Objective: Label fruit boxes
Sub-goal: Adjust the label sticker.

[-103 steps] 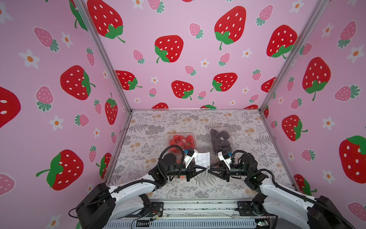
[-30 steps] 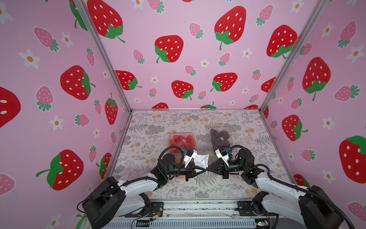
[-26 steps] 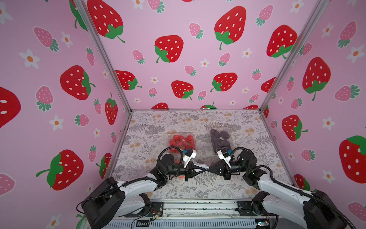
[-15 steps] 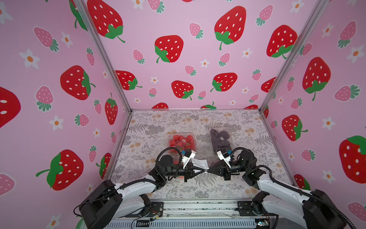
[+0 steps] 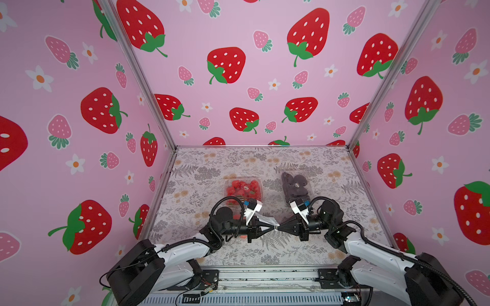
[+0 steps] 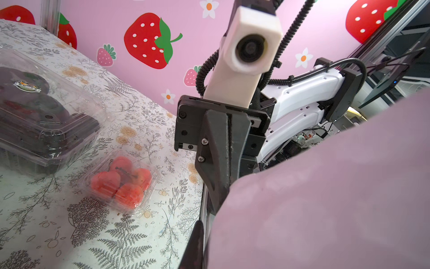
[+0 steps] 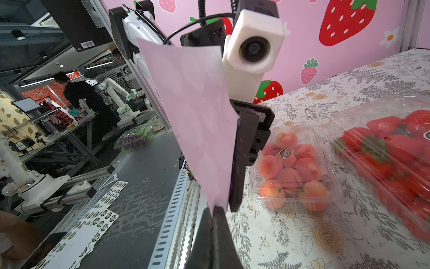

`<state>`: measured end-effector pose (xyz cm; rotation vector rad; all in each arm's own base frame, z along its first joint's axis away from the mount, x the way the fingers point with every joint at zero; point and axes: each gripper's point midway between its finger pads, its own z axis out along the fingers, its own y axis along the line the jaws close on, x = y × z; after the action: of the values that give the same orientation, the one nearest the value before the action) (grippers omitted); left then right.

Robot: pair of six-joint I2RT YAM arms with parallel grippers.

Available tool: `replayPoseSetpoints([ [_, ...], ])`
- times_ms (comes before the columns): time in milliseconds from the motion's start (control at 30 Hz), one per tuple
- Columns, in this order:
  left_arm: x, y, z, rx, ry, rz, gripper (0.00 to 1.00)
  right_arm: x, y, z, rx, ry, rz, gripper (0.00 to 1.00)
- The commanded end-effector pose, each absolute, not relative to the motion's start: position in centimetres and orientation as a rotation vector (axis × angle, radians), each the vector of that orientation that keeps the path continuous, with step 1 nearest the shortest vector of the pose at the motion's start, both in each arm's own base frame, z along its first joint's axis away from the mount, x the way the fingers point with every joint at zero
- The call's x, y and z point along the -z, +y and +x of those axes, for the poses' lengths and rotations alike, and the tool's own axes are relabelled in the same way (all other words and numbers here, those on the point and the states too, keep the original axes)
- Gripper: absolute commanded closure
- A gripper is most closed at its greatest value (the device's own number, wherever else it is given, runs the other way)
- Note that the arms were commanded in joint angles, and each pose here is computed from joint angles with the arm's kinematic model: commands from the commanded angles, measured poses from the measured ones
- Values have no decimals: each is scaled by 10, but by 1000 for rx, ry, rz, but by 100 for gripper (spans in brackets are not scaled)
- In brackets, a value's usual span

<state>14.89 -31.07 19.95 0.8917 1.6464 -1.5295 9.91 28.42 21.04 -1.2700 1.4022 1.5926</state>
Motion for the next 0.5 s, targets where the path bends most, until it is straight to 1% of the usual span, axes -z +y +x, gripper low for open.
replayPoseSetpoints([
  [0, -208, -315, 154, 1509, 1617, 895, 79, -222, 283, 95, -1585, 1321, -1301, 100],
  [300, -212, -321, 151, 1515, 1606, 916, 75, -219, 284, 97, -1579, 1342, -1297, 100],
  [367, -213, -323, 150, 1519, 1608, 922, 71, -217, 285, 99, -1575, 1351, -1294, 100],
  [467, -214, -323, 152, 1512, 1607, 916, 69, -216, 285, 99, -1576, 1356, -1296, 100],
])
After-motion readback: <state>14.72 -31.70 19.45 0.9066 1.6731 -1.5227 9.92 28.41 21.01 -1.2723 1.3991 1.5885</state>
